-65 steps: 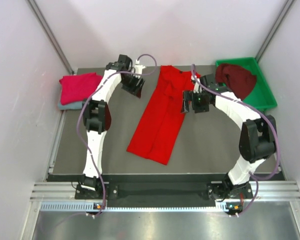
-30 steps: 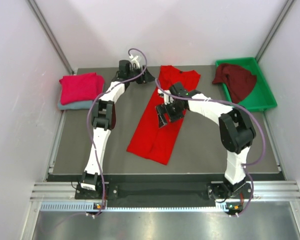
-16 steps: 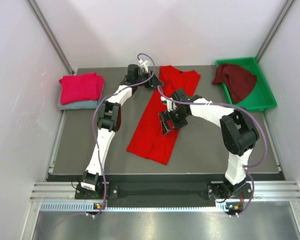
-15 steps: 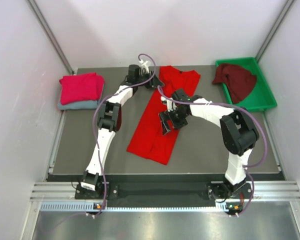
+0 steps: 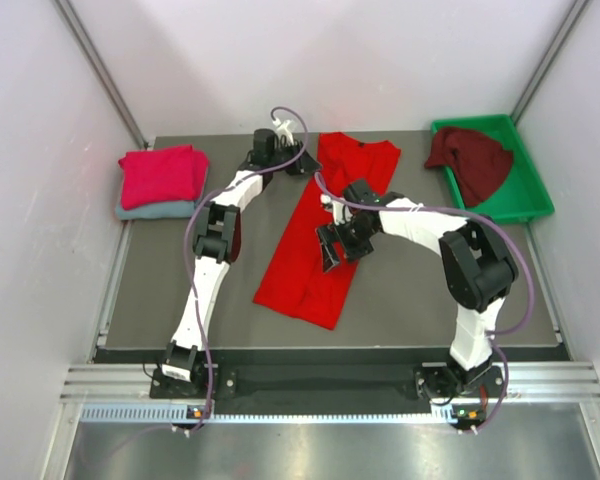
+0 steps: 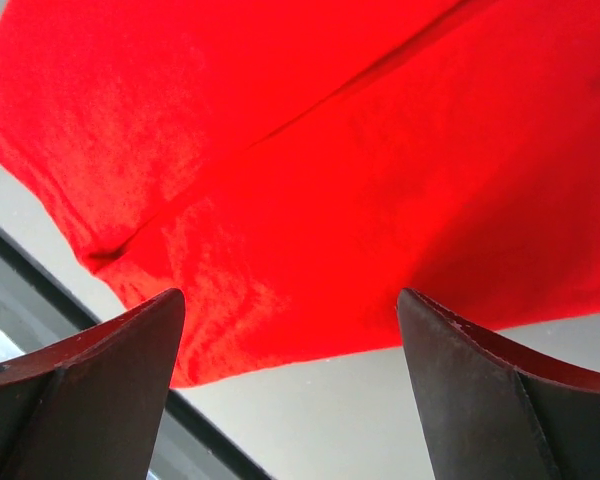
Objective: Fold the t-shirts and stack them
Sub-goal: Fold the tshirt
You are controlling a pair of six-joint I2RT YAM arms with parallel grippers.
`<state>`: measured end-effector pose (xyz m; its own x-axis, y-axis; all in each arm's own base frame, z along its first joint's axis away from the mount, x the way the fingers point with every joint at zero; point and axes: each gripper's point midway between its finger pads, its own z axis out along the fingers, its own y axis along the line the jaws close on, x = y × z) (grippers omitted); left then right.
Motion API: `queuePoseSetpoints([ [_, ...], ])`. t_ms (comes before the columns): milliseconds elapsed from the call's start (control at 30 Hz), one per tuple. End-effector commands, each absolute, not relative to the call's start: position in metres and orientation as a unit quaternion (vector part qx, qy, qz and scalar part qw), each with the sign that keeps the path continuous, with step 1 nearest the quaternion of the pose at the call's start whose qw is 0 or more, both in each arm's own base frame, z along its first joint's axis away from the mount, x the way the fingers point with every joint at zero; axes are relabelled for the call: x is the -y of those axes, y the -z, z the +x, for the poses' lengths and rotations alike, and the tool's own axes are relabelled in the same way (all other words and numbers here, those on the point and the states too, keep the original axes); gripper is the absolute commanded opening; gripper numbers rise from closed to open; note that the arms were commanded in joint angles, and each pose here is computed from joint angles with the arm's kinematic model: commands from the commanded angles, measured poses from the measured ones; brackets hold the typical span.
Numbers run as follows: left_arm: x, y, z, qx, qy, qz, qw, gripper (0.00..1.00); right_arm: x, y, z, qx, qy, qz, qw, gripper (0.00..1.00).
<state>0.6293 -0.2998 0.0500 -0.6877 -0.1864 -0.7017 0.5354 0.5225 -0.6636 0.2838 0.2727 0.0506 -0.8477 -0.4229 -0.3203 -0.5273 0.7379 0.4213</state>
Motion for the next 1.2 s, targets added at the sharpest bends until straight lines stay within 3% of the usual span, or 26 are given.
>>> queuePoseSetpoints([
  [0,0.29,-0.054,0.644,-0.775,0.46,0.119,0.416,0.33,-0.285,-0.06,0.271,-0.916,-0.283,-0.265,0.099,0.88],
  [200,0.286,-0.05,0.642,-0.778,0.462,0.117,0.408,0.26,-0.282,-0.038,0.255,-0.926,-0.279,-0.248,0.057,0.88],
  [500,0.283,-0.045,0.64,-0.779,0.471,0.116,0.398,0.01,-0.265,-0.015,0.252,-0.938,-0.237,-0.25,0.044,0.88],
  [600,0.282,-0.043,0.639,-0.78,0.472,0.112,0.394,0.0,-0.247,-0.01,0.249,-0.945,-0.211,-0.248,0.04,0.89],
  [667,0.28,-0.047,0.64,-0.783,0.47,0.105,0.394,0.07,-0.231,-0.007,0.243,-0.948,-0.197,-0.247,0.033,0.89],
  [700,0.279,-0.049,0.639,-0.784,0.471,0.104,0.391,0.19,-0.222,-0.005,0.246,-0.95,-0.193,-0.244,0.033,0.89],
  [900,0.261,-0.084,0.617,-0.786,0.5,0.082,0.354,0.5,-0.18,-0.001,0.253,-0.96,-0.157,-0.228,0.039,0.89],
  [1033,0.245,-0.134,0.594,-0.776,0.504,0.096,0.366,0.62,-0.162,0.0,0.259,-0.961,-0.142,-0.231,0.048,0.89],
  [1167,0.227,-0.143,0.569,-0.802,0.473,0.113,0.347,0.66,-0.152,-0.002,0.264,-0.963,-0.133,-0.225,0.057,0.89],
])
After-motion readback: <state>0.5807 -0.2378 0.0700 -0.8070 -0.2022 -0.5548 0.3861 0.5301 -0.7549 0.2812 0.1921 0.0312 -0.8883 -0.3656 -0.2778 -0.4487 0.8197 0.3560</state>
